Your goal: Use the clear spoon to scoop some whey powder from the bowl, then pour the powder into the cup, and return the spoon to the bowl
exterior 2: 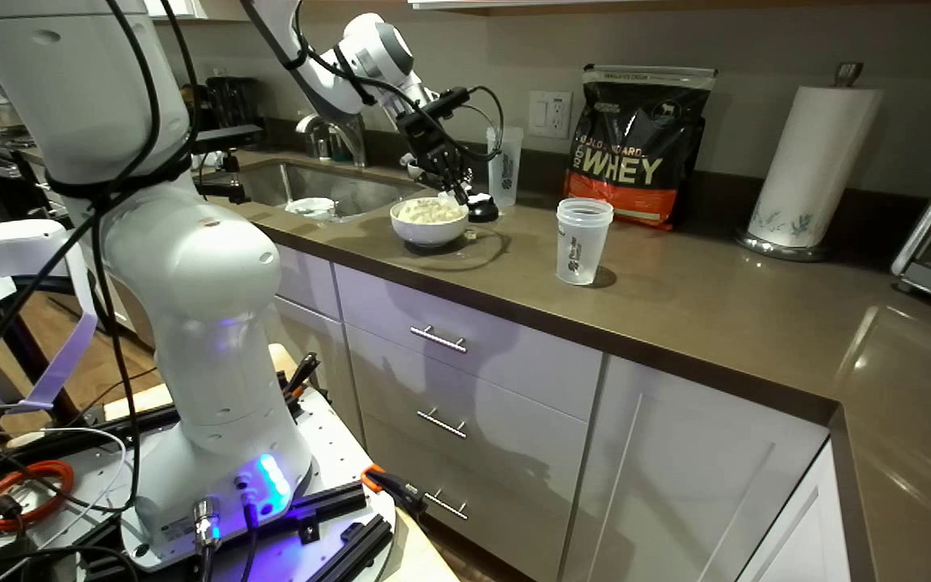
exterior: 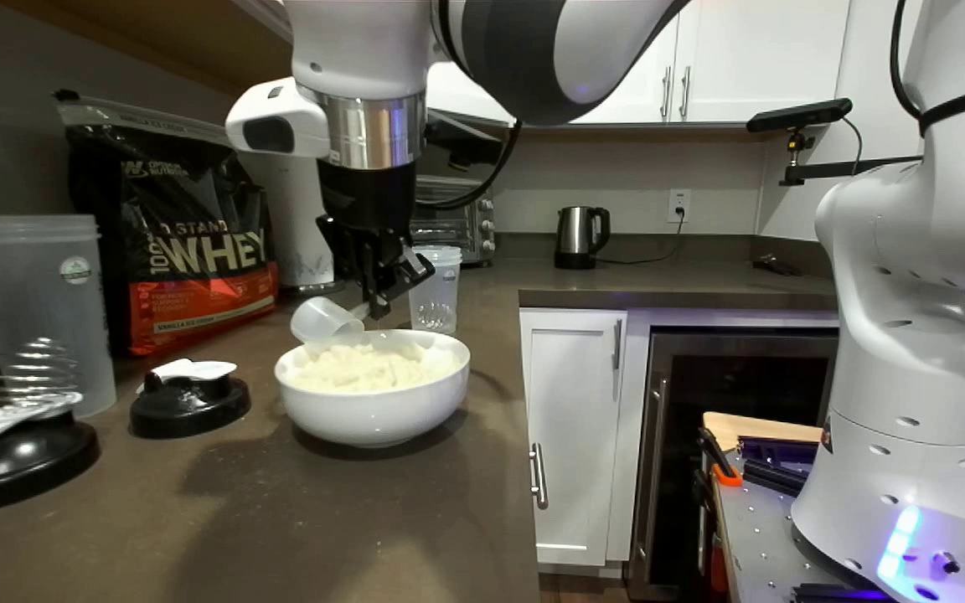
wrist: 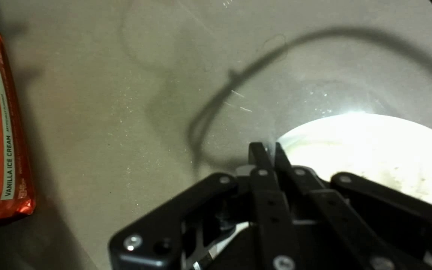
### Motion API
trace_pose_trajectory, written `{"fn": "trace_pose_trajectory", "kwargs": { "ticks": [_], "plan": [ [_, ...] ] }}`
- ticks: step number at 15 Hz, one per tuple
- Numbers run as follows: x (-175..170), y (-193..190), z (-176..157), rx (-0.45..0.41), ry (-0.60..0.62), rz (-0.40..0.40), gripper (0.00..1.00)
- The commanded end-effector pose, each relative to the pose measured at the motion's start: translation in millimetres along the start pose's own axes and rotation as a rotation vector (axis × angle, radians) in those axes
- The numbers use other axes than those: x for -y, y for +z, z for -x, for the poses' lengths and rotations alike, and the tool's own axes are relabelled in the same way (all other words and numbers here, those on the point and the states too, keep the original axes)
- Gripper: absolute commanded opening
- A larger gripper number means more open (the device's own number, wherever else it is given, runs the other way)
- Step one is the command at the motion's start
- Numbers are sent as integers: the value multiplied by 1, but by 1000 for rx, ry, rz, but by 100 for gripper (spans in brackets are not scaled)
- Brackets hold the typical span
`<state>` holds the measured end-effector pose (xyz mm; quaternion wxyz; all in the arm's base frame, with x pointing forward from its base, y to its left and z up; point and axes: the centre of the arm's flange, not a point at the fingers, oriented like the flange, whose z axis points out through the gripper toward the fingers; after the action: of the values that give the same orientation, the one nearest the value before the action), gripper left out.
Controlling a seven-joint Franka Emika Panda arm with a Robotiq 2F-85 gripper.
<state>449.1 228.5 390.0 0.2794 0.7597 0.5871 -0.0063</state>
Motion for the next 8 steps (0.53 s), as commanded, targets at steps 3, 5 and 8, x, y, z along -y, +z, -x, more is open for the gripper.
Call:
{"fn": "trace_pose_trajectory", "kwargs": {
  "ticks": [3,5,8],
  "plan": [
    [7,-1,1,-12,1,-67,1],
    [9,-1,0,-17,10,-86,1],
    [11,0,-1,-19,12,-117,1]
  ]
}}
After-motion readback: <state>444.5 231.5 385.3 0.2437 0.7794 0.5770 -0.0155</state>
